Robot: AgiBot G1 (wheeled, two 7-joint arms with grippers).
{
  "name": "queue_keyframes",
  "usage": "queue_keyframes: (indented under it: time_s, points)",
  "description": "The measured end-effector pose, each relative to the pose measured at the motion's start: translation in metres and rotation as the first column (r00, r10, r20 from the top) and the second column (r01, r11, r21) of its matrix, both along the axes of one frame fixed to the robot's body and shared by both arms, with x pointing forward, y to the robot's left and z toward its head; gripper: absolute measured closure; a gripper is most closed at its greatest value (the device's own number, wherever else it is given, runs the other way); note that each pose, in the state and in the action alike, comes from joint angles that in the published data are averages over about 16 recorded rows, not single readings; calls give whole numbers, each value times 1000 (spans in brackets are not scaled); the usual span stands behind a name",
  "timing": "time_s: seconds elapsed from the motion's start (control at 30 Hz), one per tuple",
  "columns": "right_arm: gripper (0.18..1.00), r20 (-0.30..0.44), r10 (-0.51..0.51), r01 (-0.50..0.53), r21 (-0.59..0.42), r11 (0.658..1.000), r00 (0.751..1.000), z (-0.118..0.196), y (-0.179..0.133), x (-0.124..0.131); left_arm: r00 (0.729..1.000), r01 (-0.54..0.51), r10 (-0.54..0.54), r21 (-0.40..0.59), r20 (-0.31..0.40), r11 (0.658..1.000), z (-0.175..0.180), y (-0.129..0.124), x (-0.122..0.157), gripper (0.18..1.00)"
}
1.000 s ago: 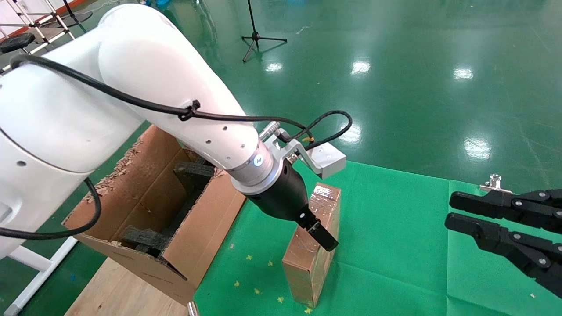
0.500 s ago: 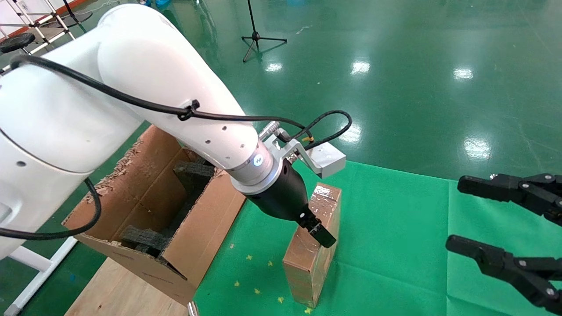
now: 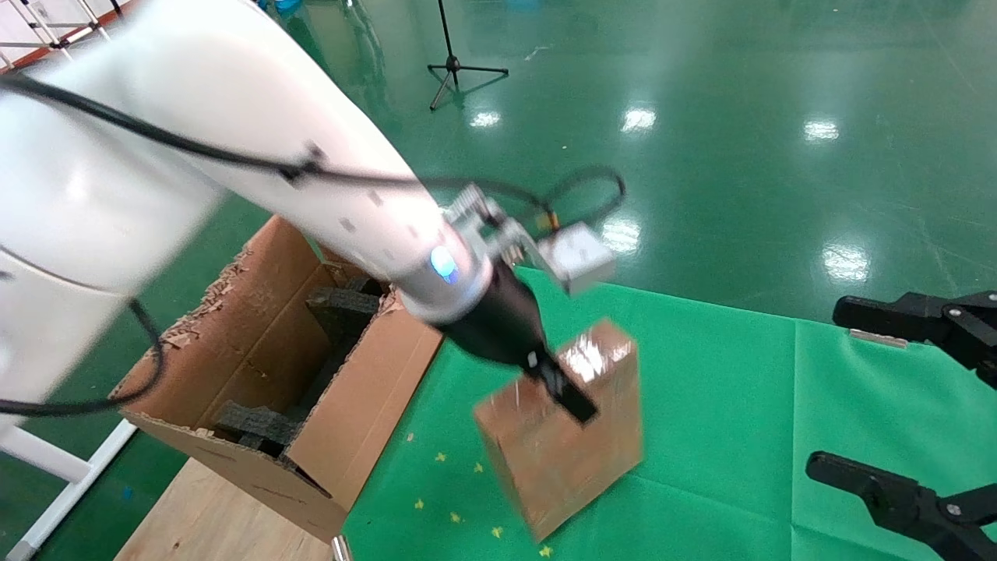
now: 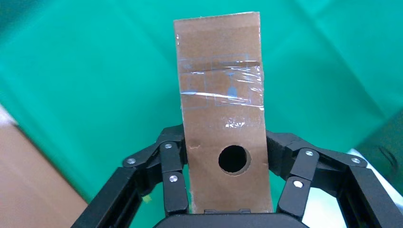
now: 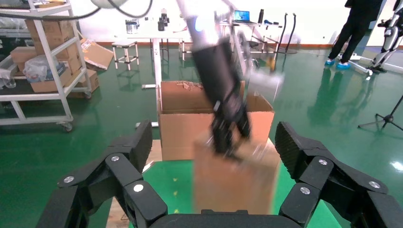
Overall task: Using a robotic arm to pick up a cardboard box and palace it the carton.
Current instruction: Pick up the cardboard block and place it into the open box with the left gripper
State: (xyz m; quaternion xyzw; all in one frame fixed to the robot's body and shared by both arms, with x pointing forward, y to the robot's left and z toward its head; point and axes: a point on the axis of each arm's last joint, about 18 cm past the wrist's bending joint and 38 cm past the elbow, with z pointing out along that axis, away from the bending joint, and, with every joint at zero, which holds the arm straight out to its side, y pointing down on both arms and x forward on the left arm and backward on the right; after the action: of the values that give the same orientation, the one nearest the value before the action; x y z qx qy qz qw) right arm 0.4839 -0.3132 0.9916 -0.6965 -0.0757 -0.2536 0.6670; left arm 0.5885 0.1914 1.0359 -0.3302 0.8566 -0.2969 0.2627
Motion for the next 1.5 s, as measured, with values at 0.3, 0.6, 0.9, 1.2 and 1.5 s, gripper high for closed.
queue_keyframes:
  time_s: [0.3,0.6,0.9,1.2,1.5]
  points:
    - [226,0,0,0,0,1000,1000,0,0,0,971,-17,32,-65,237,998,87,78,-18,802]
    - [183,0,0,0,0,1000,1000,0,0,0,922,-151,155,-41,354,988,132,189,-35,825]
    - [178,0,0,0,0,1000,1000,0,0,0,921,-299,285,11,264,954,96,284,-25,827]
    - [178,0,0,0,0,1000,1000,0,0,0,881,-449,438,24,181,893,57,336,-6,828]
    - [178,0,0,0,0,1000,1000,0,0,0,821,-562,553,29,143,827,27,359,11,830]
